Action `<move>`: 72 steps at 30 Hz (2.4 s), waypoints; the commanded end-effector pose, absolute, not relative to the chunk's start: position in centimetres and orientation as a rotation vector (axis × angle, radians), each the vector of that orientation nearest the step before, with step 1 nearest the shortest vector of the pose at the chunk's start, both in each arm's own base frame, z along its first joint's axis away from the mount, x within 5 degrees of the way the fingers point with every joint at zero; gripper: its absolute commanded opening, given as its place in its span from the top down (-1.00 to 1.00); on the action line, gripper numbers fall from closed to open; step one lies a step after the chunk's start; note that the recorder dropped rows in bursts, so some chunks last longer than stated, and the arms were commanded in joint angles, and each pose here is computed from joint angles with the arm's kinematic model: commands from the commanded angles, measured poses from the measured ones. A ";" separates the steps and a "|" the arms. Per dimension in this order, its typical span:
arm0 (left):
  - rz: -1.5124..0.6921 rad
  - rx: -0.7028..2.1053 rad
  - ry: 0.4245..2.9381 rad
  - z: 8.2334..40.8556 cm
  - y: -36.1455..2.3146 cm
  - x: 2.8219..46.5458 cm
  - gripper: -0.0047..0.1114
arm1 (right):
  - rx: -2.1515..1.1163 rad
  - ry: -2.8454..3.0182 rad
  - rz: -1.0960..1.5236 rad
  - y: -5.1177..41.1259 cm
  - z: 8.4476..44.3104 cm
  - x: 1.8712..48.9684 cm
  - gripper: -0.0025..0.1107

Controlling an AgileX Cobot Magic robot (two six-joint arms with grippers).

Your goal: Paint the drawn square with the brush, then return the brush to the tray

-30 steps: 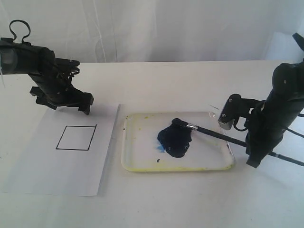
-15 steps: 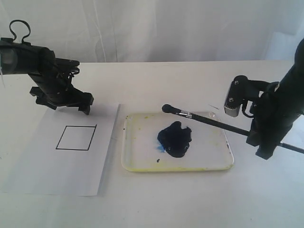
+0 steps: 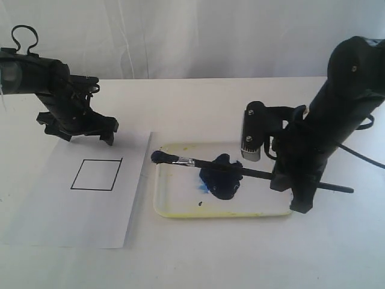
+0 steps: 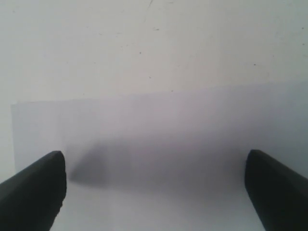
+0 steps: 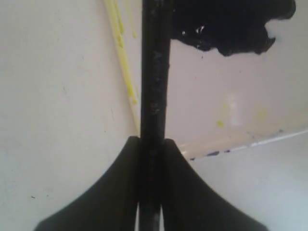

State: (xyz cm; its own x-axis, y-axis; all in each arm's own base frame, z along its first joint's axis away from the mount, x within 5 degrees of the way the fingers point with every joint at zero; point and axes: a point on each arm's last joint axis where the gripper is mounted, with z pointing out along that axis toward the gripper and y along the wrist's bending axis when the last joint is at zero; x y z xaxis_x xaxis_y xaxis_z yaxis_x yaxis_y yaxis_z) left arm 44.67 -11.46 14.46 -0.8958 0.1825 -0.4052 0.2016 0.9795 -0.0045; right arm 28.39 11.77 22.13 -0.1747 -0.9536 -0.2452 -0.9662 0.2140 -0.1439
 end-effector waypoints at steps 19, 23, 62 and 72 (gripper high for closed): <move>-0.009 0.322 2.892 11.4 -11.1 43.3 -0.89 | -2.051 2.160 -0.079 24.3 23.1 32.8 0.96; -0.009 0.322 2.892 11.4 -11.1 43.3 -0.89 | -2.112 2.093 -0.170 26.8 22.1 33.4 0.96; -0.010 0.322 2.888 11.4 -11.1 43.3 -0.89 | -2.042 1.910 -0.405 31.5 17.9 38.1 0.96; -0.010 0.322 2.888 11.4 -11.1 43.3 -0.89 | -2.011 1.934 -0.402 30.9 18.0 38.6 0.96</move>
State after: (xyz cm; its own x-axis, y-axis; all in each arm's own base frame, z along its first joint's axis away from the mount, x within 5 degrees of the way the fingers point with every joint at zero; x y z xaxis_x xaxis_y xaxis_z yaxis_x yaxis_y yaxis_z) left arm 44.67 -11.48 14.54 -0.8985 0.1763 -0.4021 0.1964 0.9805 -0.0089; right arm 37.92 31.38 17.66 0.0631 -0.9980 -0.0063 -0.9149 -0.0553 -0.3998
